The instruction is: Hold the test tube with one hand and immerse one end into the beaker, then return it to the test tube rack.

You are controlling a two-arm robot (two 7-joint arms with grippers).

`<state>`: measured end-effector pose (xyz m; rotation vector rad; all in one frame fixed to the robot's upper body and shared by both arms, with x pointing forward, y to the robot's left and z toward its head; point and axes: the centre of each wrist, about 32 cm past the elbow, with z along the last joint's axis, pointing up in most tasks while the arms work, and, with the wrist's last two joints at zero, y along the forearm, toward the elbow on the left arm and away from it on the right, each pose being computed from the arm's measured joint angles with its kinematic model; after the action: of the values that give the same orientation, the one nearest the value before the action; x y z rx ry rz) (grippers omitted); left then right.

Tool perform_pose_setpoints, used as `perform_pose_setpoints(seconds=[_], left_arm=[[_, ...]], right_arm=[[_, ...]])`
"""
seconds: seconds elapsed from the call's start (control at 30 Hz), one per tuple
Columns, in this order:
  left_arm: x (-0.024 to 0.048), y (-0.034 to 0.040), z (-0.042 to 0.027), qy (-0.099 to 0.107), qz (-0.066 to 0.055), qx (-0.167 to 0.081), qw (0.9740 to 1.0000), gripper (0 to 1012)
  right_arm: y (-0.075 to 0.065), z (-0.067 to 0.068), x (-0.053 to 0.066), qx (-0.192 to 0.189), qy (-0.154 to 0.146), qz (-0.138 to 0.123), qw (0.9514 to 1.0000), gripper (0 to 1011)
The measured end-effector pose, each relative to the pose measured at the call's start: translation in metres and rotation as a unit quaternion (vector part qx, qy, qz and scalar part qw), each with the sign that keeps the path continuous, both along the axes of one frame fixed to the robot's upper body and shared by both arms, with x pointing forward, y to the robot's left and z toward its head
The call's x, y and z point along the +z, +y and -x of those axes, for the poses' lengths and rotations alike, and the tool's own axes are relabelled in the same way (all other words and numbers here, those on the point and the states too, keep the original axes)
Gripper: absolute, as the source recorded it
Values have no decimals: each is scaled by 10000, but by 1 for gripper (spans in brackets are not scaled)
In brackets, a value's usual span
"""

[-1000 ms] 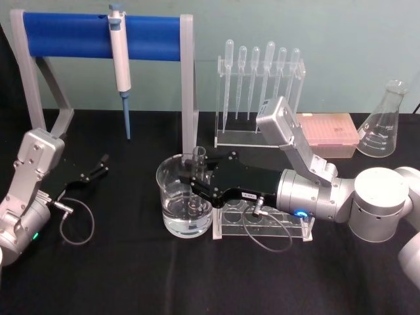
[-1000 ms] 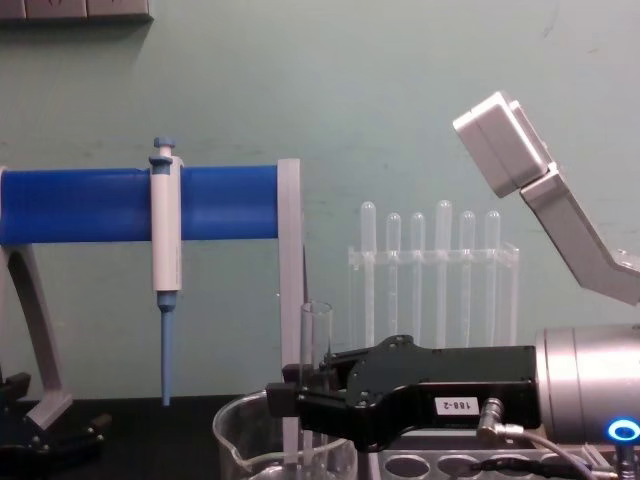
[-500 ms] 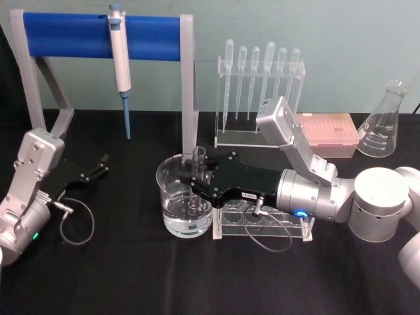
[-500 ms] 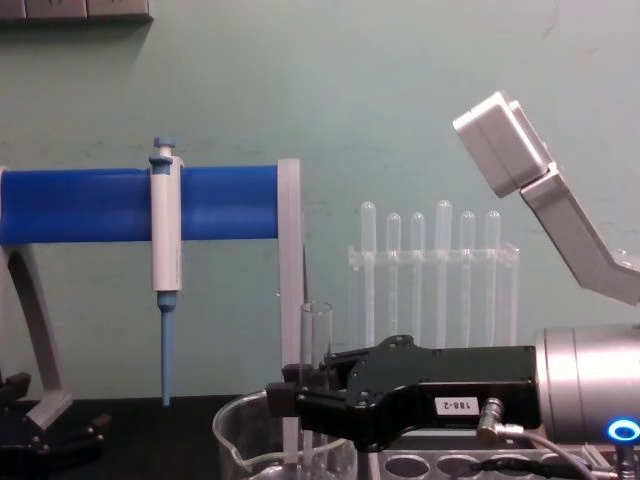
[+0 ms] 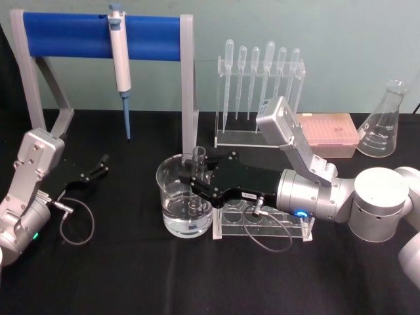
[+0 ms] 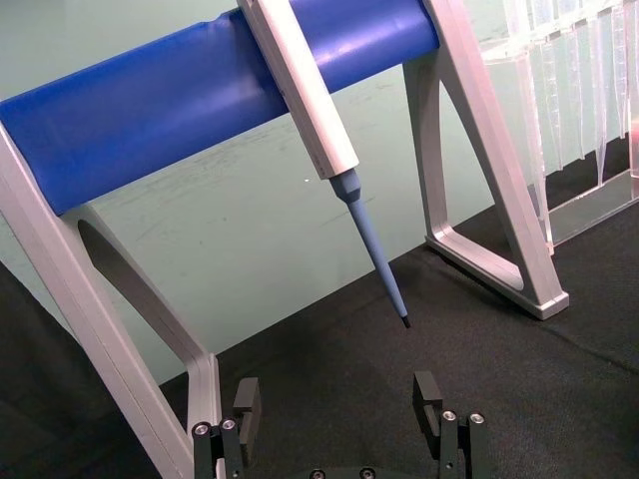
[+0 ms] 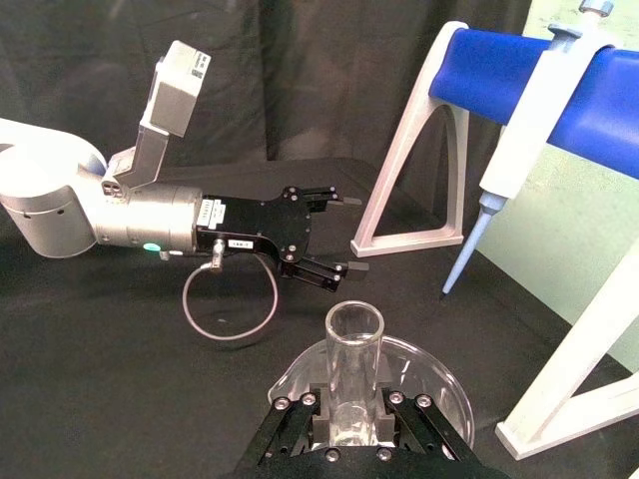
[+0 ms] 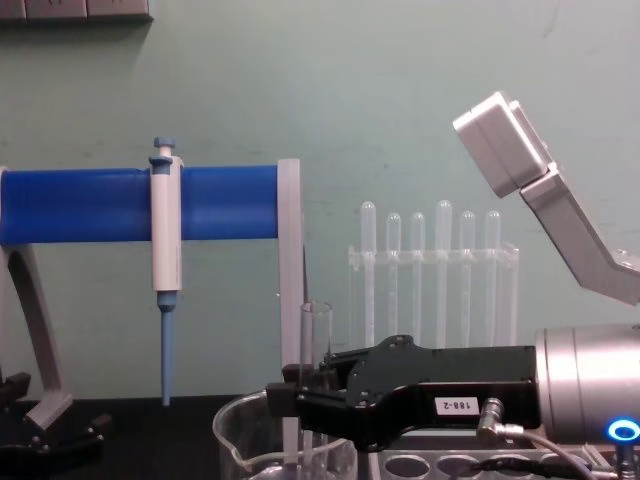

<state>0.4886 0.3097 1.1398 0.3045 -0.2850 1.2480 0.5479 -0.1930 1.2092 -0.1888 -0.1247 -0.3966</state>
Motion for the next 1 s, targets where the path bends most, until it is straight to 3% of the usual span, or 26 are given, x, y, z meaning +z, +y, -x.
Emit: perform_pose_setpoints(seconds=[1.0], left_arm=[[0,0,0,0,0,0,10000,1000]], right_arm=[[0,0,0,0,0,0,10000,226]])
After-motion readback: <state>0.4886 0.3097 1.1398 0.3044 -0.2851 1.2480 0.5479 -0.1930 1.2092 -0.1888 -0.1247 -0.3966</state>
